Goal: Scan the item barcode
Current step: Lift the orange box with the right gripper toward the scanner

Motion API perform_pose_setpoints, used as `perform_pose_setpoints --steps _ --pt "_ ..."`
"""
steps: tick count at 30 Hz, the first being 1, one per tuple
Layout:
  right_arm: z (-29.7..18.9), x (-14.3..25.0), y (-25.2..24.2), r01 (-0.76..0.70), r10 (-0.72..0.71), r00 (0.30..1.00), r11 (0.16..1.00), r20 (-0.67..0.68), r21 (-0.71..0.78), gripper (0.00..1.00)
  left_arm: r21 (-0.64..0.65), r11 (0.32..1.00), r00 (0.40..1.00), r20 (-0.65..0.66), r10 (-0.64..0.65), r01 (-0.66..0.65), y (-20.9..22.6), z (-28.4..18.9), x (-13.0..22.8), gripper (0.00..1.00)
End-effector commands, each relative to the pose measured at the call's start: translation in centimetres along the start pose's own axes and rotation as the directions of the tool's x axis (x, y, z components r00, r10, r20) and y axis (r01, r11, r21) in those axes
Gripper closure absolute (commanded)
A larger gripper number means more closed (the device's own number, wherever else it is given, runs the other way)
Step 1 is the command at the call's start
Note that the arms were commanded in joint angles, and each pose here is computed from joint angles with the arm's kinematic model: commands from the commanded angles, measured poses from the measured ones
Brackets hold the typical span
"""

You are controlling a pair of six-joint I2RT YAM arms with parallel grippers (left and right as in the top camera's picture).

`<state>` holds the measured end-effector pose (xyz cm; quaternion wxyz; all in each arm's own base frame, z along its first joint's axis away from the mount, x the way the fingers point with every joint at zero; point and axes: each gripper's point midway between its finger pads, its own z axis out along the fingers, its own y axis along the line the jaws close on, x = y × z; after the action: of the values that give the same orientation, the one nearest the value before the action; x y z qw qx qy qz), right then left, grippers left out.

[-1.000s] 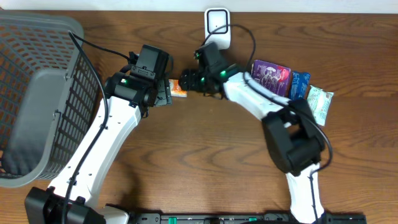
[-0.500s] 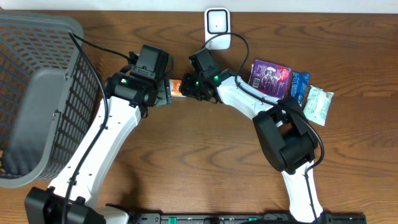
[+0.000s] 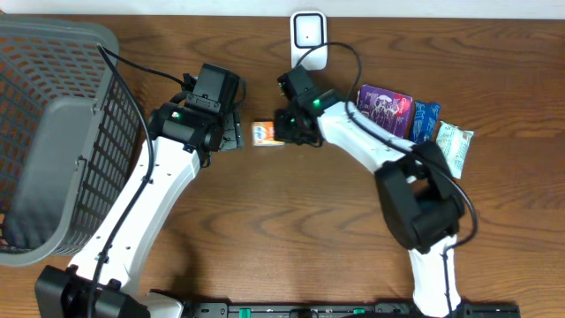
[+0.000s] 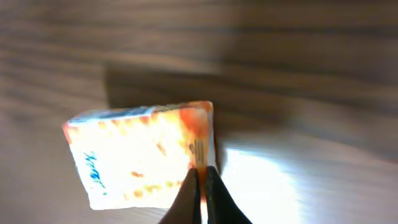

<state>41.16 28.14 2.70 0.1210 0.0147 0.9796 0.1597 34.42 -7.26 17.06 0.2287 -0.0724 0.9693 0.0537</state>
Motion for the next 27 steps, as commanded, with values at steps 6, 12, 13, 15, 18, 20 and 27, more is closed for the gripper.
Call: perform_pose_setpoints --steps 6,12,13,15,18,20,27 --pt "-7.7 -3.5 -4.1 0.111 -0.170 0.968 0.950 0.185 0.292 0.95 -0.019 1.000 1.000 0.007 -0.010 0.010 0.3 0.0 -0.3 0.14" --pt "-7.0 -2.4 -2.5 0.354 -0.390 0.916 0.897 0.095 0.264 0.54 -0.019 1.000 1.000 0.007 -0.010 0.010 0.3 0.0 -0.3 0.14" --pt "-6.9 -2.1 -2.1 0.396 -0.426 0.901 0.884 0.080 0.247 0.48 -0.019 1.000 1.000 0.007 -0.010 0.010 0.3 0.0 -0.3 0.14" --pt "-6.6 -1.4 -1.1 0.466 -0.485 0.873 0.862 0.058 0.198 0.39 -0.019 1.000 1.000 0.007 -0.010 0.010 0.3 0.0 -0.3 0.14" --pt "-6.1 -0.6 -0.3 0.557 -0.567 0.823 0.817 0.029 0.150 0.34 -0.019 1.000 1.000 0.007 -0.010 0.010 0.3 0.0 -0.3 0.14" --pt "-5.7 -0.4 -0.3 0.623 -0.631 0.776 0.768 0.008 0.149 0.33 -0.019 1.000 1.000 0.007 -0.010 0.010 0.3 0.0 -0.3 0.14" --pt "-2.8 0.5 -1.2 0.832 -0.829 0.552 0.541 -0.093 0.122 0.24 -0.019 1.000 1.000 0.007 -0.010 0.010 0.3 0.0 -0.3 0.14"
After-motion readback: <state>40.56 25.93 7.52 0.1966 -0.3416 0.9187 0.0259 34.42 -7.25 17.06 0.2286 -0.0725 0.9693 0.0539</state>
